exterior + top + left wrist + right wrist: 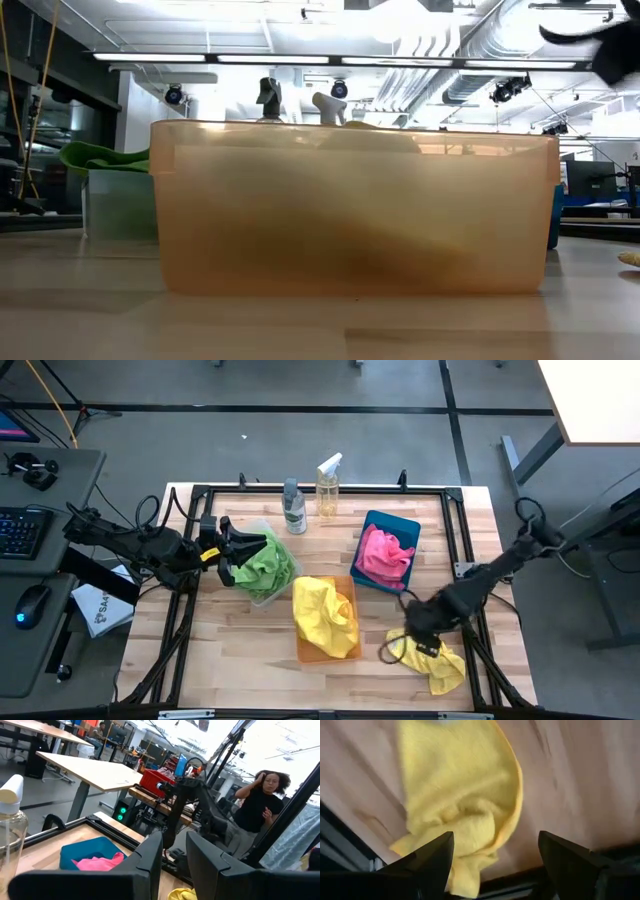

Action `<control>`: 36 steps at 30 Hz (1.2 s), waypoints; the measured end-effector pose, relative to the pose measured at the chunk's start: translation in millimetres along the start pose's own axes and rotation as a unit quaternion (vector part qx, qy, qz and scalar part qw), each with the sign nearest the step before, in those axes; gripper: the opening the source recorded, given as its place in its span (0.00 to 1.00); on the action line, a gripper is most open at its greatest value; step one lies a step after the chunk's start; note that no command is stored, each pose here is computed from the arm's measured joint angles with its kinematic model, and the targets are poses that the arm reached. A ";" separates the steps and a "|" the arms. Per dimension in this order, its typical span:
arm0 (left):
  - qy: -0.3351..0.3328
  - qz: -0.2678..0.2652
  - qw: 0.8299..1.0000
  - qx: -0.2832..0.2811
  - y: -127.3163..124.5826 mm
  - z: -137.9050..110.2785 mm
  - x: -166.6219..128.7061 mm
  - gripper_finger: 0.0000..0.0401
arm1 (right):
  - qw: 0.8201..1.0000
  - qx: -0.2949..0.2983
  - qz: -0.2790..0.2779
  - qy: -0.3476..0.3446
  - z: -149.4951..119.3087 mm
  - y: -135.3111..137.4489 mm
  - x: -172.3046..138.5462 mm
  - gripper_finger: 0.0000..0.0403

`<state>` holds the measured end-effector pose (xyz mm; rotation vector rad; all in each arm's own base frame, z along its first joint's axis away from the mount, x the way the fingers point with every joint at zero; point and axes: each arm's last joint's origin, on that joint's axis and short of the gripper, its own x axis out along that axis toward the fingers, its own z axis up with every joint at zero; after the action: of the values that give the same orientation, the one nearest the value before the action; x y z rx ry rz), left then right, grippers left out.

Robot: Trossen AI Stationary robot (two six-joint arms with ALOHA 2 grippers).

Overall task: Sort microfiber towel by color & place in baskets
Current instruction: Put the yellow microfiber towel into the orange bin

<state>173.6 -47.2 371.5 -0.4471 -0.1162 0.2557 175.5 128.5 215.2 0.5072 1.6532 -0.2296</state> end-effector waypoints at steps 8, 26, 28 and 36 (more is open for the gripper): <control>-0.001 0.002 1.000 0.000 0.1 0.0 0.0 0.19 | 0.992 0.115 0.058 0.004 -27.6 -5.7 39.4 0.71; -0.002 0.003 1.000 0.000 0.1 0.1 0.0 0.19 | 0.994 0.093 0.022 0.058 -15.1 29.0 90.0 0.50; -0.001 0.004 1.000 0.000 0.2 0.1 0.0 0.19 | 0.997 0.072 0.020 0.025 -12.4 35.4 82.7 0.29; -0.007 0.010 1.000 -0.001 0.4 0.7 0.0 0.19 | 0.995 0.059 -0.009 -0.075 6.1 48.7 -3.3 0.02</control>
<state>173.4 -46.5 371.9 -0.4495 -0.1256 0.2784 203.3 168.1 224.4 0.5502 1.5040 -0.3711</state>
